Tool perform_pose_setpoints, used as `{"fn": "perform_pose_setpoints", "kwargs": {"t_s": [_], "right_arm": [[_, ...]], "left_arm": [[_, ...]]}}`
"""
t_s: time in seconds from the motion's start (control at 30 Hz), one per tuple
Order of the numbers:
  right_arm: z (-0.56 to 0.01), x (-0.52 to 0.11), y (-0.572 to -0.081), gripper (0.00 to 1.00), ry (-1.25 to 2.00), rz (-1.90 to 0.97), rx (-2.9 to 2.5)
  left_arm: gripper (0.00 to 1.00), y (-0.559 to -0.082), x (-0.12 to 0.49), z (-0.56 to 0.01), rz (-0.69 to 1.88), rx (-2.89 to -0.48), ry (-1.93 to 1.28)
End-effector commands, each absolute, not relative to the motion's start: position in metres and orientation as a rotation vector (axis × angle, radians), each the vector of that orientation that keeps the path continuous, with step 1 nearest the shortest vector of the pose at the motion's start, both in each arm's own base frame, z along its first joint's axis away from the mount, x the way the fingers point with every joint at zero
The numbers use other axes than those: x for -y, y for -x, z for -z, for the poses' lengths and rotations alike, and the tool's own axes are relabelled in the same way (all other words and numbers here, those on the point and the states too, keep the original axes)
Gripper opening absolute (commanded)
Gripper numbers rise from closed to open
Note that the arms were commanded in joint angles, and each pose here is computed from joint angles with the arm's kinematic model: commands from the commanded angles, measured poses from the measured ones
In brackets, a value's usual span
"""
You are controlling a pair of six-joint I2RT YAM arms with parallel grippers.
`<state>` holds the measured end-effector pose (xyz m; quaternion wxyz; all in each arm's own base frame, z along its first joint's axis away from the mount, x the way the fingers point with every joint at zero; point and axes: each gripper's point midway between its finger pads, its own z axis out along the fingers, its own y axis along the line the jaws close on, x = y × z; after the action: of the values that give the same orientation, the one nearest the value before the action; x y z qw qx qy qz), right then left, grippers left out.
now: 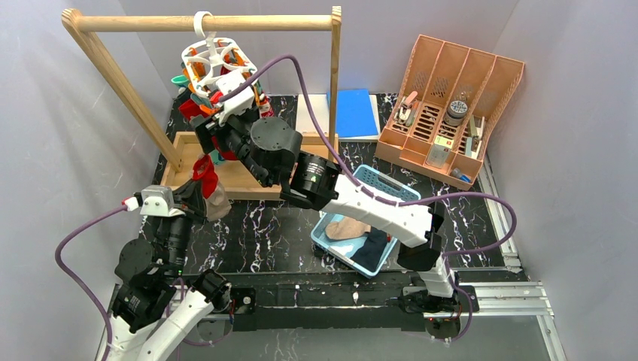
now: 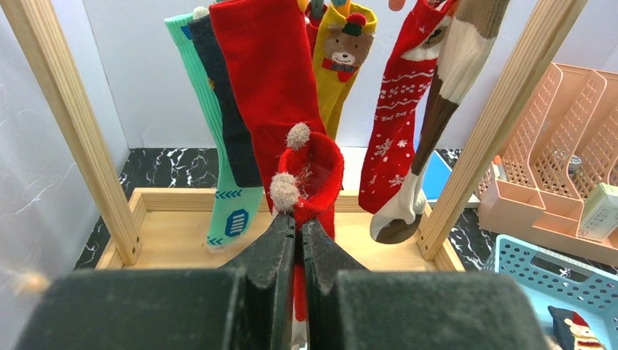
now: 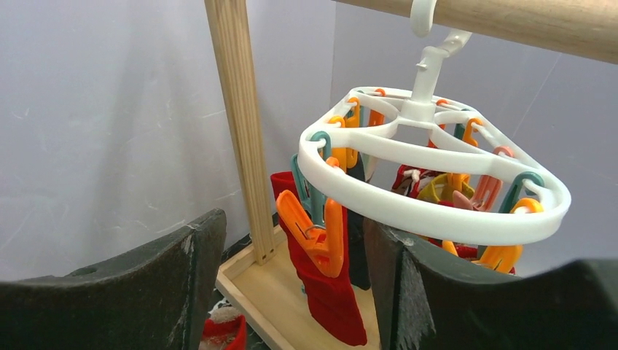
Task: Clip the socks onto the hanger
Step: Open the clamp at the hanger.
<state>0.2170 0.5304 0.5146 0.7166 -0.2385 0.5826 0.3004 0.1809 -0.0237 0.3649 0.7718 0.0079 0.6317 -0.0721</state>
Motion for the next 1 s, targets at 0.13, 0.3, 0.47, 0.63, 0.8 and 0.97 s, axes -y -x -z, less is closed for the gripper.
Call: {"fn": "perform_pose_setpoints", "kwargs": {"t_s": [0.13,0.3,0.47,0.63,0.8,0.97], "right_arm": [[-0.546,-0.526,-0.225,0.72,0.395,-0.674,-1.198],[-0.543,-0.529,-0.228,0.68,0.384,-0.656,-1.188],[-0.543,-0.53,-0.229,0.58,0.374,-0.661,-1.177],[-0.542,-0.533,-0.232,0.55,0.375,-0.655,-1.176],[-0.538,-0.533,-0.237,0.59,0.372,-0.648,-1.186],[-0.537,-0.534,-0.239,0.61,0.369,-0.644,-1.187]], "left_arm": [[0.0,-0.183,0.026,-0.367,0.181,-1.352,0.0],[0.0,-0.182,0.025,-0.364,0.177,-1.356,0.001],[0.0,-0.182,0.025,-0.362,0.179,-1.354,0.002],[0.0,-0.181,0.027,-0.36,0.202,-1.358,0.018],[0.0,-0.181,0.026,-0.359,0.203,-1.358,0.019],[0.0,-0.182,0.027,-0.358,0.206,-1.36,0.017]]}}
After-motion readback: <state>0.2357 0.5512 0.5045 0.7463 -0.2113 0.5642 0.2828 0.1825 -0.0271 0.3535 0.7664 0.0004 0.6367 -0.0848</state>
